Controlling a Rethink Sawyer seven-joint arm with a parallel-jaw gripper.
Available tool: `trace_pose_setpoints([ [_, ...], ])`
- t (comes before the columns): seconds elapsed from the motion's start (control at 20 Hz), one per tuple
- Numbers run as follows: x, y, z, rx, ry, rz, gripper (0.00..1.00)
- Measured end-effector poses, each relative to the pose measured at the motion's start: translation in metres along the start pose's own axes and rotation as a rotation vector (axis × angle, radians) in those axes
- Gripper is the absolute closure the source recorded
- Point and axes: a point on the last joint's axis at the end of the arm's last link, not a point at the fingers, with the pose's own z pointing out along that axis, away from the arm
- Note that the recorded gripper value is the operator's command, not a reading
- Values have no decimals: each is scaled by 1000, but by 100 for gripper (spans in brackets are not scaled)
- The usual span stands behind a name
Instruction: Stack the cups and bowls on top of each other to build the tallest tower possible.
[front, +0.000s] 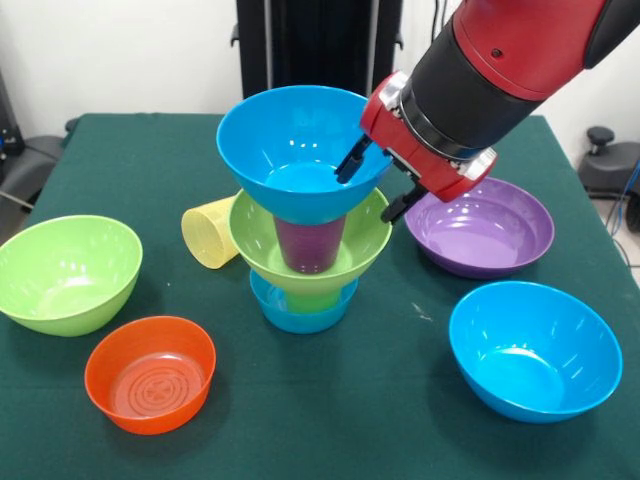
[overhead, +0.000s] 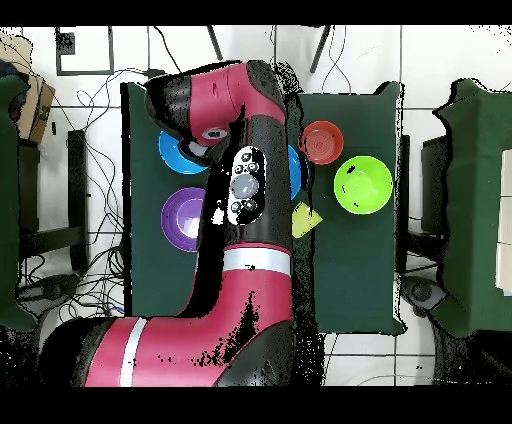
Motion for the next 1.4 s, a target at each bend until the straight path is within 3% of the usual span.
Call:
trace_pose_setpoints([
  [0.8, -12, -2, -27, -23, -23, 23, 0],
  [1.4, -18, -13, -68, -52, -23, 52, 0],
])
